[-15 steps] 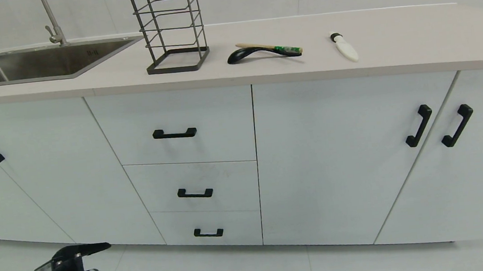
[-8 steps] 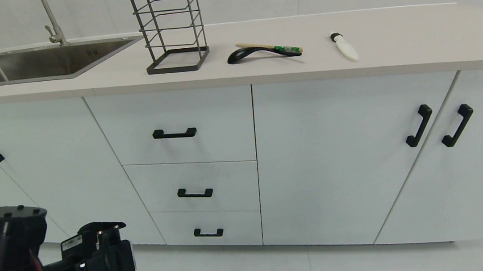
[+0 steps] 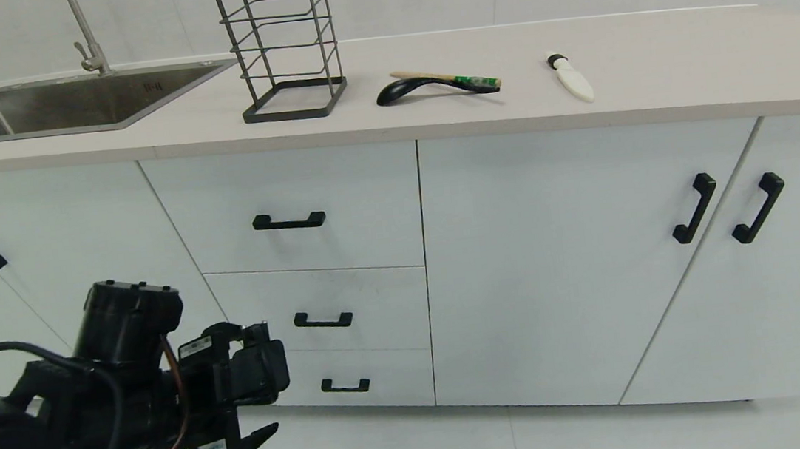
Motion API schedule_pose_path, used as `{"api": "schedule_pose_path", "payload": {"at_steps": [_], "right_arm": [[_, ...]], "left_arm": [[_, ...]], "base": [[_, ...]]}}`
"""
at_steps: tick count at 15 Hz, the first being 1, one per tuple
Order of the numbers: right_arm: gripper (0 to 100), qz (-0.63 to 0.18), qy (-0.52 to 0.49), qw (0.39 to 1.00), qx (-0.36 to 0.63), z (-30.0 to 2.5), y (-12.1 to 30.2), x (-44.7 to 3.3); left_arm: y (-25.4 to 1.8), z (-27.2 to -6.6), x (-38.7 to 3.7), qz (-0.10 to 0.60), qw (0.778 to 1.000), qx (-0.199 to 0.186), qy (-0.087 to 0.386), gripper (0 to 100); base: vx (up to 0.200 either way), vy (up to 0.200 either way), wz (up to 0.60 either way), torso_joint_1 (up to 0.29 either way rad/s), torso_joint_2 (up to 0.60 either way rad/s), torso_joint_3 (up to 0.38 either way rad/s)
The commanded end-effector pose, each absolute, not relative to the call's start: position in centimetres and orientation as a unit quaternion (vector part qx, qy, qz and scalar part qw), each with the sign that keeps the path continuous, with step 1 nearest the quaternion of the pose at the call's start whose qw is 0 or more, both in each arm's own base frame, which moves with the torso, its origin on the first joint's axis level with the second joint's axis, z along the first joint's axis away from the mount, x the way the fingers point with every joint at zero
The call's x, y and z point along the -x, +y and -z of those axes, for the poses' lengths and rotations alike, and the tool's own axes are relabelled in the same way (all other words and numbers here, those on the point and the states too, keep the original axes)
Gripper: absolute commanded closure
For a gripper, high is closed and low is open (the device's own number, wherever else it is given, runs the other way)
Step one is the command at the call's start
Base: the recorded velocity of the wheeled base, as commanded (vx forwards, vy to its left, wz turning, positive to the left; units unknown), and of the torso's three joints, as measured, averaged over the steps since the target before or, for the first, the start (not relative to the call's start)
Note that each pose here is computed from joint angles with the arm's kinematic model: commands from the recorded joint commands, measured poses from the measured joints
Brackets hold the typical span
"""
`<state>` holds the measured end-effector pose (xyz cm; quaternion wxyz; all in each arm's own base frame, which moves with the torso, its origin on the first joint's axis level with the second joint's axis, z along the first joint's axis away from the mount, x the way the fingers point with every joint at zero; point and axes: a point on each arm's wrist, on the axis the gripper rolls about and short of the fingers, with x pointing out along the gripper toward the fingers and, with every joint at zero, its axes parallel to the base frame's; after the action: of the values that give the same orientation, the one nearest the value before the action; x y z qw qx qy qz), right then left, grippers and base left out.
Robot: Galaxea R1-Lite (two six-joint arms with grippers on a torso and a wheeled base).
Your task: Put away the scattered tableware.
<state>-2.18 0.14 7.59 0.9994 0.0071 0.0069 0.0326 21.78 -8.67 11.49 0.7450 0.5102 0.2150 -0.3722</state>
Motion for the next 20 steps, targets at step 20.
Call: {"api": "schedule_pose_path", "payload": {"at_steps": [20], "right_arm": [[100, -0.033, 0.008, 0.999, -0.007, -7.6, 0.1, 2.2]], "left_arm": [[-13.0, -2.9, -33.4, 0.403, 0.713, -0.520, 0.243, 0]], "base": [[0.000, 0.000, 0.00, 0.000, 0.00, 0.000]]}}
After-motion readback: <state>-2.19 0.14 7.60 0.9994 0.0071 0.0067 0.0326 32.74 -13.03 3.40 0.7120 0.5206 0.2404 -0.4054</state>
